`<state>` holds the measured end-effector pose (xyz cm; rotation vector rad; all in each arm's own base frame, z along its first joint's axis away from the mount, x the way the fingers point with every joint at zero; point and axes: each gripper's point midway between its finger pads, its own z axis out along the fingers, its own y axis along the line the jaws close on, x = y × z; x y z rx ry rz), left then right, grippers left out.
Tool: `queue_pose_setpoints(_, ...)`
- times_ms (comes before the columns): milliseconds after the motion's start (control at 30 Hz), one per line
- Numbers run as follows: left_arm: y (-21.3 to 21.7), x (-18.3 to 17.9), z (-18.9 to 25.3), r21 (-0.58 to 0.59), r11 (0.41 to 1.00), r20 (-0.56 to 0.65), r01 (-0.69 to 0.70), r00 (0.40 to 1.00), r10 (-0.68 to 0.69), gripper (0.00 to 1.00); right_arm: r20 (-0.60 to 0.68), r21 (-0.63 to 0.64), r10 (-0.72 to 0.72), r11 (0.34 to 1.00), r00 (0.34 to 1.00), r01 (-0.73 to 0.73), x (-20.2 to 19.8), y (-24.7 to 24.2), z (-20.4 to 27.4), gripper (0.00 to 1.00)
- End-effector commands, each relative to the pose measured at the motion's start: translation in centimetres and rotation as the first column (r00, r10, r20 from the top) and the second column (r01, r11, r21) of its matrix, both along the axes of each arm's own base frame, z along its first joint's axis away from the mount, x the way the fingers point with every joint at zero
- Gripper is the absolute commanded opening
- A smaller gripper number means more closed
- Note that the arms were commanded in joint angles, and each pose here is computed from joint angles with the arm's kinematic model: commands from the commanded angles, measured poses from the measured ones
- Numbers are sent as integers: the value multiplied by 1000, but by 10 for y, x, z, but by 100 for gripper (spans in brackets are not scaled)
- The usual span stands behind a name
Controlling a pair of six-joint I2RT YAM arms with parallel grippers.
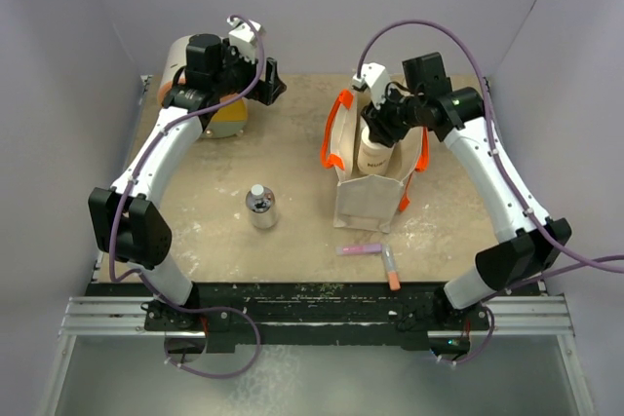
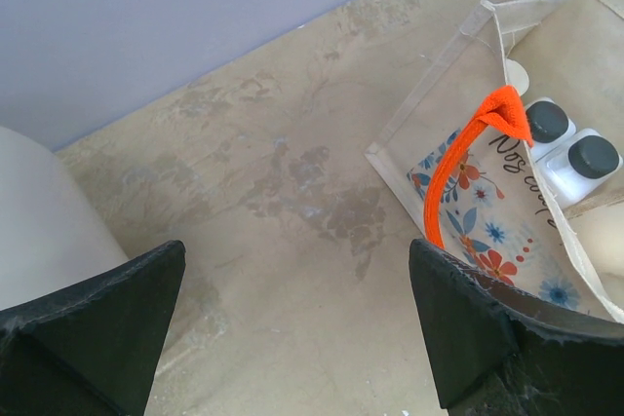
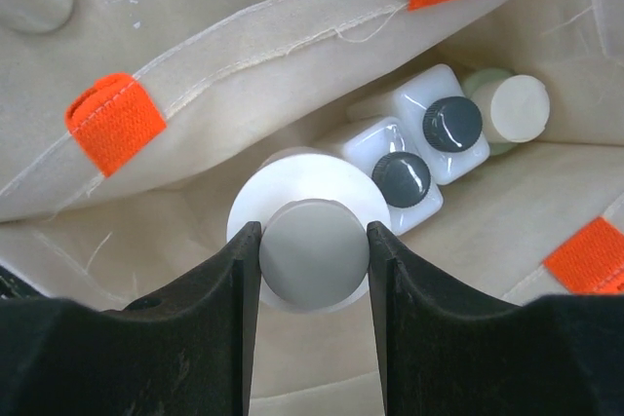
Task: Place the personal care products into the canvas bag
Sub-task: Place the care product in the canvas bag.
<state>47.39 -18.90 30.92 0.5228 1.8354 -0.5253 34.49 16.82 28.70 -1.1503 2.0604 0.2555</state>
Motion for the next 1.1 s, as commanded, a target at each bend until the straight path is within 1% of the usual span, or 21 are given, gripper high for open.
queue_pose_setpoints(0,-4,0,37,-18,1000,106,24,994,-22,99,205,110,81,988,975,-105,9,15,39,0)
queue_pose_setpoints(133,-4,2,35,-15,1000,104,24,994,-22,99,195,95,108,987,975,-128,11,15,19,0)
queue_pose_setpoints(400,-6,3,31,-26,999,91,28,996,-25,99,192,40,117,991,974,-127,26,9,-24,0)
queue_pose_setpoints(567,-7,1,27,-27,999,82,29,996,-27,99,225,13,128,991,966,-135,39,6,-36,0)
queue_pose_setpoints(733,-4,4,22,-10,1000,78,16,997,-15,99,235,-5,137,990,962,-139,42,4,-47,0)
queue_pose_setpoints(1067,-4,2,17,25,999,88,39,995,-41,99,187,-28,140,990,972,-137,45,-6,-79,0)
